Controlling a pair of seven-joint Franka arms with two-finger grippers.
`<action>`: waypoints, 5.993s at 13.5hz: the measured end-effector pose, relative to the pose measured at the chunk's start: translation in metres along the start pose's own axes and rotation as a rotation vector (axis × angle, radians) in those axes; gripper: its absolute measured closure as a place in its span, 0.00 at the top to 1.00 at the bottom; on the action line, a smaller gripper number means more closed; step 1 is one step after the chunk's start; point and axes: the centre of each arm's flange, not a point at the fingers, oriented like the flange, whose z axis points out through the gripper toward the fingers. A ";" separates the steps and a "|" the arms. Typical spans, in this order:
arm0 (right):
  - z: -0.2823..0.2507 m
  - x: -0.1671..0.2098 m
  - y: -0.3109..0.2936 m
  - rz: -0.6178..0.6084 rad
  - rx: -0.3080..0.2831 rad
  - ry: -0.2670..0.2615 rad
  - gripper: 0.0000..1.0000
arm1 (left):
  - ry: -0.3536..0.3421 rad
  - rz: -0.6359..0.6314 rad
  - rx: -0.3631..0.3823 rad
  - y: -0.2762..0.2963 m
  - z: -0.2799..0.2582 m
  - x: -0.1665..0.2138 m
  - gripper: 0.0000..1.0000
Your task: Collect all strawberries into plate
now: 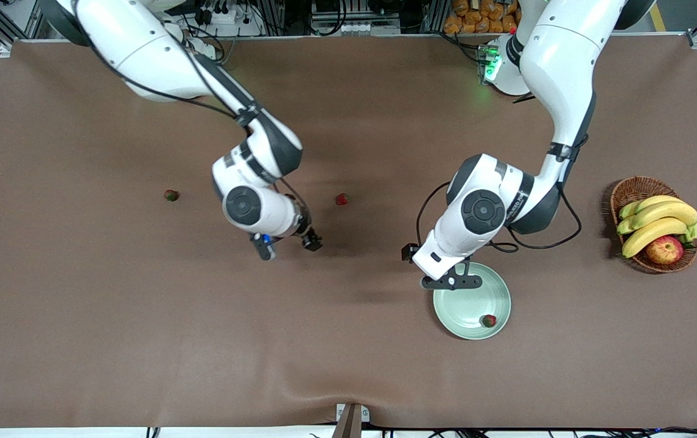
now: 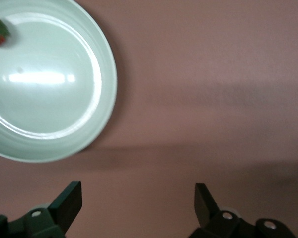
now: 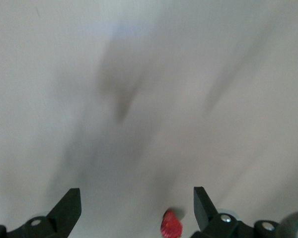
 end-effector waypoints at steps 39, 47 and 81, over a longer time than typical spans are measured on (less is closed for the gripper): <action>0.020 0.267 0.282 -0.671 -0.168 0.023 0.41 | -0.007 0.131 0.123 0.212 0.134 -0.200 0.53; 0.024 0.265 0.284 -0.673 -0.169 0.022 0.37 | -0.014 0.126 0.130 0.212 0.132 -0.199 0.34; 0.051 -0.102 0.041 -0.231 0.045 -0.049 0.26 | 0.055 -0.212 0.052 -0.110 -0.002 0.058 1.00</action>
